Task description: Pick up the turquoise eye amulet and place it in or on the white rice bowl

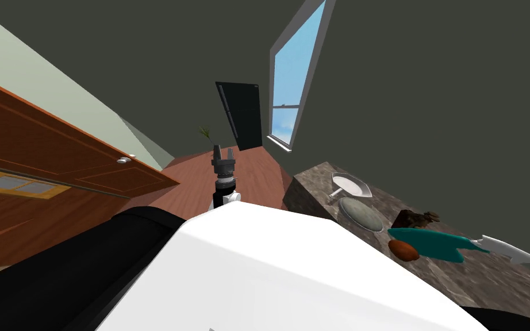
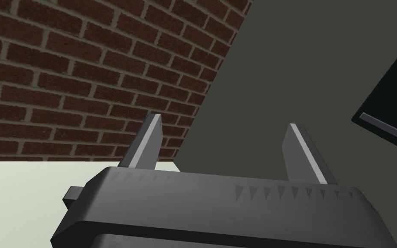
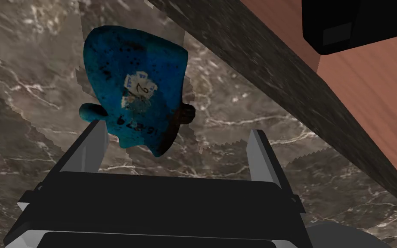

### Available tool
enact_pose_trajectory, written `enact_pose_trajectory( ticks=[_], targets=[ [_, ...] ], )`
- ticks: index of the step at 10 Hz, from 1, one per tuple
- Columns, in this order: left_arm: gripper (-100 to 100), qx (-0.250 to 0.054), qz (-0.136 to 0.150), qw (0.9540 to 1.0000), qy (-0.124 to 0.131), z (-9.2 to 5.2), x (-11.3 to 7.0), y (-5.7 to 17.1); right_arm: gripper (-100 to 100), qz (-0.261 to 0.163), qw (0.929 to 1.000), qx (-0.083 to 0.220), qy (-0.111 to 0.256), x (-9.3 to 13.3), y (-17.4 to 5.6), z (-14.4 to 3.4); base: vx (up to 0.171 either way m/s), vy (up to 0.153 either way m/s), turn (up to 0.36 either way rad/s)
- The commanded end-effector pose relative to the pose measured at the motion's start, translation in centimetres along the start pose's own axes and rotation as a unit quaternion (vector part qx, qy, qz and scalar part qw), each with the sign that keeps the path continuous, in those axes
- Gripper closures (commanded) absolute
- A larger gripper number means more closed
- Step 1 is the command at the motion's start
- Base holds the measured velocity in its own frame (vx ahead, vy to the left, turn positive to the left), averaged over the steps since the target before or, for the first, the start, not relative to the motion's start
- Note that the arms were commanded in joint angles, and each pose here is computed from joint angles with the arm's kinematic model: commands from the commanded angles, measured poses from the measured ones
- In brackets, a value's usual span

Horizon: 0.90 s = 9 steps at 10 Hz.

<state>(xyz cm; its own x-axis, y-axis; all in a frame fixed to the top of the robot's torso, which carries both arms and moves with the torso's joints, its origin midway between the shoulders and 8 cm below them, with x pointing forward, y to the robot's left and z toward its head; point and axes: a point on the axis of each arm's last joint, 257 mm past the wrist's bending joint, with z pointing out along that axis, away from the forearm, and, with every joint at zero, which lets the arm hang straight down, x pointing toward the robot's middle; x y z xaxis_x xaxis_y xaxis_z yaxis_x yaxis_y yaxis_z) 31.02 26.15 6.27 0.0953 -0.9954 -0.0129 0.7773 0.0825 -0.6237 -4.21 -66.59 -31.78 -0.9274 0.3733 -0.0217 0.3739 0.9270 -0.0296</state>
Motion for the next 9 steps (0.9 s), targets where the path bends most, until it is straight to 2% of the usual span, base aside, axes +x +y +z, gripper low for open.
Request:
enact_pose_trajectory(
  ticks=[1, 2, 3, 4, 5, 9],
  targets=[
    [0, 0.0, 0.0, 1.0, 0.0, 0.0, 0.0, 0.0, -100, 0.002, 1.0, 0.007, 0.005, 1.0, -0.7, 0.1, 0.124, -0.18, 0.155],
    [0, 0.0, 0.0, 1.0, 0.0, 0.0, 0.0, 0.0, -100, 0.008, 0.9999, 0.003, 0.009, 2.3, -0.5, 0.5, 0.091, -0.173, 0.147],
    [0, 0.0, 0.0, 1.0, 0.0, 0.0, 0.0, 0.0, -100, 0.005, 1.0, 0.004, 0.007, 1.6, -0.5, 0.5, 0.032, -0.079, 0.037],
    [0, 0.0, 0.0, 1.0, 0.0, 0.0, 0.0, 0.0, 0, 0.005, 1.0, 0.004, 0.007, 1.7, -0.5, 0.5, 0.008, -0.016, 0.0],
    [0, 0.0, 0.0, 1.0, 0.0, 0.0, 0.0, 0.0, -100, 0.017, 0.9998, 0.005, 0.006, 2.6, -0.9, 1.0, -0.024, 0.001, 0.178],
    [0, 0.0, 0.0, 1.0, 0.0, 0.0, 0.0, 0.0, -100, 0.061, 0.9981, 0.005, 0.005, 6.0, -2.0, 2.6, -0.062, 0.015, 0.225]
  ],
)
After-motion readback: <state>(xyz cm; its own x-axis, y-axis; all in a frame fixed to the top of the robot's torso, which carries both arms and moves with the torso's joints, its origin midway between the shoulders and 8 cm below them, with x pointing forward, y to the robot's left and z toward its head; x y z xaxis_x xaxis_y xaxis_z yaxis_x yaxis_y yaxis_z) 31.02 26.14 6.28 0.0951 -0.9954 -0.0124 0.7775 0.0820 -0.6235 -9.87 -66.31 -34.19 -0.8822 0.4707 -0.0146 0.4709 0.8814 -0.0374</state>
